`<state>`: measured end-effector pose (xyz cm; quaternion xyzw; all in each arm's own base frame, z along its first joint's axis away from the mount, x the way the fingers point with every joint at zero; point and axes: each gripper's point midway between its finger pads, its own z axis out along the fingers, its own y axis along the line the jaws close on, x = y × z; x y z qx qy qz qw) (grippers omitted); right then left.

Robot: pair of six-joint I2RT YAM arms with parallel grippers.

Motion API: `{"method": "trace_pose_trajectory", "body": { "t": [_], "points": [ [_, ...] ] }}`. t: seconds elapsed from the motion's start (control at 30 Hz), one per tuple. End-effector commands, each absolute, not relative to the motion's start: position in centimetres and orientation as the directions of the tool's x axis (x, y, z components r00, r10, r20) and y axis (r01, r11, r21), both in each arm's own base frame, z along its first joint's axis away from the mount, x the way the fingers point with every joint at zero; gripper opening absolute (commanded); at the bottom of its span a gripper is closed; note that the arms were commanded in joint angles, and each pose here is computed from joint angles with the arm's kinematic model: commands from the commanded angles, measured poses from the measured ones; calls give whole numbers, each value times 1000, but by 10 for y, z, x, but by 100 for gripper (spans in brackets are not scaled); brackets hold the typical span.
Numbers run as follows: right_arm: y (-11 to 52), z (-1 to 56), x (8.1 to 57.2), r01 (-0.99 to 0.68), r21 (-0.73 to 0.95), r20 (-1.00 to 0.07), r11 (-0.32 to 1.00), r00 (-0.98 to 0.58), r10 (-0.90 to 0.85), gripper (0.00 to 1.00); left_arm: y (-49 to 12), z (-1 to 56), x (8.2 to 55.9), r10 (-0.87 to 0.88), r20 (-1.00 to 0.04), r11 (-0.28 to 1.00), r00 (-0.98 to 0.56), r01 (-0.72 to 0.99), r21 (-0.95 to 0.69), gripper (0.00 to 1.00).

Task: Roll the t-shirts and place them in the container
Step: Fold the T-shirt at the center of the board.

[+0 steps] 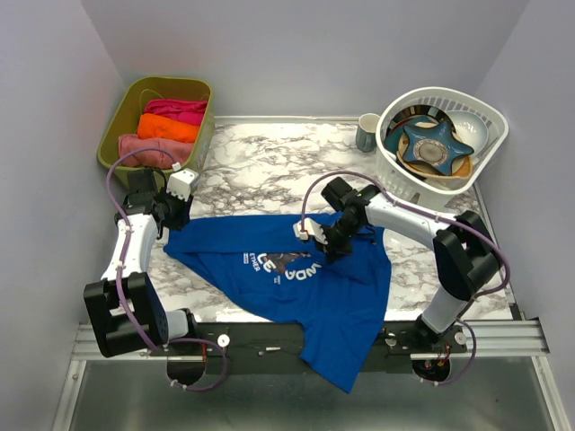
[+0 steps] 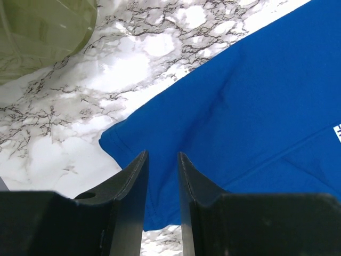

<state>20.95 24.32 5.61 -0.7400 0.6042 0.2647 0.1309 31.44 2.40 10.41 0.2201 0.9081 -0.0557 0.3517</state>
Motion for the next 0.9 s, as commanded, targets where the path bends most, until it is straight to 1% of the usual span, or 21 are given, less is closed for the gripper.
{"method": "trace_pose_trajectory", "body": {
  "t": [0.0,0.1,0.2,0.3,0.33,0.4,0.43,0.47,0.5,0.57,0.6,0.7,0.8,0.87],
  "points": [
    [257,77,184,-954,205,-574,-221,66,-816,1,15,111,312,386,-690,873,-612,484,60,36],
    [266,83,167,-930,298,-563,-215,11,-827,2,17,114,311,397,-682,870,-614,487,68,36],
    [271,82,148,-888,411,-531,-205,-50,-846,10,19,116,311,412,-670,866,-618,494,77,36],
    [278,89,128,-837,499,-529,-226,-87,-844,26,21,117,309,424,-653,865,-628,495,86,37],
    [284,96,120,-814,525,-552,-248,-103,-827,36,24,117,309,426,-645,867,-634,490,90,37],
    [293,109,107,-802,516,-596,-302,-83,-799,40,24,118,306,438,-636,862,-635,499,95,37],
    [297,114,103,-801,518,-606,-300,-97,-789,46,24,118,305,445,-632,858,-634,505,97,37],
    [298,115,99,-803,517,-608,-296,-101,-787,49,25,119,303,448,-628,858,-636,503,103,37],
    [302,123,101,-819,490,-635,-301,-98,-767,51,23,118,301,456,-620,854,-639,510,102,37],
    [297,123,101,-832,480,-627,-279,-103,-772,50,22,121,299,468,-618,847,-631,520,110,37],
    [297,126,105,-855,438,-645,-279,-83,-759,50,22,121,298,472,-616,845,-631,523,111,37],
    [288,119,125,-902,380,-633,-206,-91,-769,48,23,119,297,483,-611,841,-627,526,125,37],
    [275,117,163,-941,327,-632,-88,-149,-760,45,25,113,301,493,-608,840,-622,523,146,37],
    [260,115,201,-962,270,-623,35,-202,-756,43,28,107,305,487,-604,847,-630,511,149,37]
  ]
}}
